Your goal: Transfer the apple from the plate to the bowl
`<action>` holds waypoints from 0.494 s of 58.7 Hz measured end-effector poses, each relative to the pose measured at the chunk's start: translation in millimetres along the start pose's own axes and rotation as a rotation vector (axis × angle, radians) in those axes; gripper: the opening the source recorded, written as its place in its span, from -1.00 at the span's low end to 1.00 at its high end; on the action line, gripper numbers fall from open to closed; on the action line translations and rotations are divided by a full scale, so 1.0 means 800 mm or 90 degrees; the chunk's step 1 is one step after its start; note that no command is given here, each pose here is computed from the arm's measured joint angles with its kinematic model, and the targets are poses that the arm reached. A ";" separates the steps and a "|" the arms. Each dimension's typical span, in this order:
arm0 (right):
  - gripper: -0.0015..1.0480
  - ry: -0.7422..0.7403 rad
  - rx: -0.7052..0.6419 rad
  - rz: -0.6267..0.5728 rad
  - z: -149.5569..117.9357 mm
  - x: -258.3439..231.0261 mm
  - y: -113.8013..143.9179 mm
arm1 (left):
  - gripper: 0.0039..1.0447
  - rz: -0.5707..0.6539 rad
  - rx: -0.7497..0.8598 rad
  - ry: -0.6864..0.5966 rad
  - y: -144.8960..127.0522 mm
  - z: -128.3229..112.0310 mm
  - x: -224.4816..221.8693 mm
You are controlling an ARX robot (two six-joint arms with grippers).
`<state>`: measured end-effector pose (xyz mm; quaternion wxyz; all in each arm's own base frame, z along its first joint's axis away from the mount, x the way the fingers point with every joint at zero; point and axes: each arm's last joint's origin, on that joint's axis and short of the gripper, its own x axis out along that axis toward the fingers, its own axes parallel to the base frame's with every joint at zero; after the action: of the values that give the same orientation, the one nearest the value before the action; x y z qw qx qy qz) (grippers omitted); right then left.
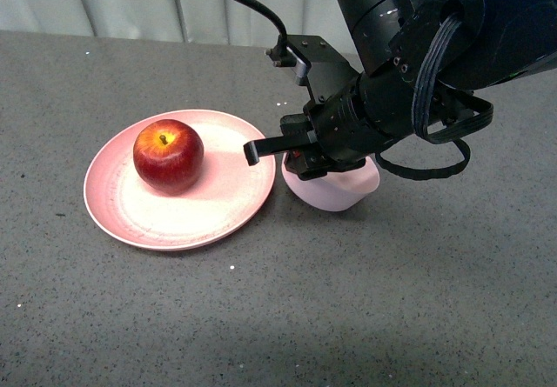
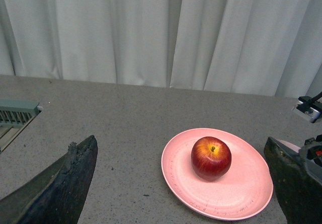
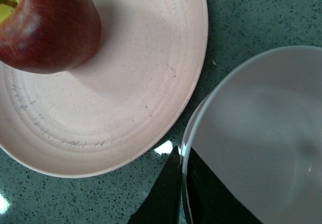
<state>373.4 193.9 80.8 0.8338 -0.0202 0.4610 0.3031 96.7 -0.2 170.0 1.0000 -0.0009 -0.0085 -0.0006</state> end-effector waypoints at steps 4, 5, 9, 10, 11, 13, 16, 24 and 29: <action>-0.48 -0.002 0.002 0.001 0.000 0.000 0.000 | 0.88 0.000 0.000 0.000 0.000 0.000 0.000; -0.41 -0.003 0.003 0.002 0.001 0.000 0.000 | 0.88 0.000 0.000 0.000 0.000 0.000 0.000; -0.21 -0.008 0.005 0.001 0.000 0.000 -0.001 | 0.88 0.000 0.000 0.000 0.000 0.000 0.000; -0.14 -0.011 0.005 0.001 0.000 -0.001 -0.001 | 0.88 0.000 0.000 0.000 0.000 0.000 0.000; -0.04 -0.015 0.005 0.001 0.000 -0.002 -0.001 | 0.88 0.000 0.000 0.000 0.000 0.000 0.000; 0.10 -0.022 0.010 0.000 -0.001 -0.005 -0.003 | 0.88 0.000 0.000 0.000 0.000 0.000 0.000; 0.33 -0.047 0.013 -0.005 0.000 -0.015 -0.006 | 0.88 0.000 0.000 0.000 0.000 0.000 0.000; 0.83 -0.155 0.015 -0.069 0.009 -0.063 -0.016 | 0.88 0.000 0.000 0.000 0.000 0.000 0.000; 0.81 -0.219 0.024 -0.116 0.008 -0.093 -0.022 | 0.88 0.000 0.000 0.000 0.000 0.000 0.000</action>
<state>358.5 145.5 138.2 0.9246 0.0059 0.3132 0.2168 96.7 -0.2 170.0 1.0000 -0.0011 -0.0085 -0.0006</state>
